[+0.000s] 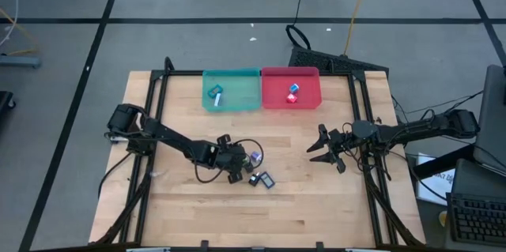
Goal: Sort charging adapters and watches
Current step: Put the green charging adapter in the red bin
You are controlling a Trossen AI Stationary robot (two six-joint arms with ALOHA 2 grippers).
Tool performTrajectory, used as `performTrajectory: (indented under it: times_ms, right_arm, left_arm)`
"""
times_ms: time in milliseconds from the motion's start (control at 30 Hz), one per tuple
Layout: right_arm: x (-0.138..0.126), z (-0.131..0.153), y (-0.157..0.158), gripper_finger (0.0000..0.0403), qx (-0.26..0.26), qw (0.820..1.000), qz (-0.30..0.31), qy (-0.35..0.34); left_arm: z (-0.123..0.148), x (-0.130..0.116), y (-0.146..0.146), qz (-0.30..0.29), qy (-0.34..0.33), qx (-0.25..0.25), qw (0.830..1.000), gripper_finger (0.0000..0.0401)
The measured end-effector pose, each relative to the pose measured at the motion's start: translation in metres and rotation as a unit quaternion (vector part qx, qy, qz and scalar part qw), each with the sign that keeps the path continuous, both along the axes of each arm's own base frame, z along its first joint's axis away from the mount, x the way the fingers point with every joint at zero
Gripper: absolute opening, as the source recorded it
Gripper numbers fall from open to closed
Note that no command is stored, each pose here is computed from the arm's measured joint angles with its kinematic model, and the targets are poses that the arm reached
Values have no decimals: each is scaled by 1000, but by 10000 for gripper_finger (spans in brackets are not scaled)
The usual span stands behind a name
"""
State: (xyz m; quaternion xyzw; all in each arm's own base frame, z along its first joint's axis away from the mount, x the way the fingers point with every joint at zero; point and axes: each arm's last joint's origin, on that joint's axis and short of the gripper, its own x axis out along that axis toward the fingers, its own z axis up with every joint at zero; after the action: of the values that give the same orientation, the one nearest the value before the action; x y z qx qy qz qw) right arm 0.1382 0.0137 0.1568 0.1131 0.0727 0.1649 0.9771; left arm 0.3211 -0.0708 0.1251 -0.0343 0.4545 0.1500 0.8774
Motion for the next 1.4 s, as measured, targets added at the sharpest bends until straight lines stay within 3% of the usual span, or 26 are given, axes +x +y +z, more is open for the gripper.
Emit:
performTrajectory:
  times_ms: [233,500,667,767,967,1167,1400]
  right_arm:
    - [0,0,0,155,0,1000,0,0]
    - [0,0,0,155,0,1000,0,0]
    - [0,0,0,155,0,1000,0,0]
    - [0,0,-1,155,-10,1000,-25,-3]
    - [3,2,-8,155,-4,990,-138,-12]
    - [6,-2,-9,155,13,988,-157,4]
    - [13,-6,-9,178,63,982,-177,13]
  left_arm:
    - [0,1,4,4,1,-2,1000,209]
    - [0,1,4,-5,2,4,1000,128]
    - [2,1,7,-1,4,10,1000,128]
    - [11,-1,9,1,-5,28,1000,128]
    - [41,-4,11,-1,-60,67,996,128]
    - [62,1,11,-25,-115,129,985,128]
    - [81,25,7,-73,-109,215,968,128]
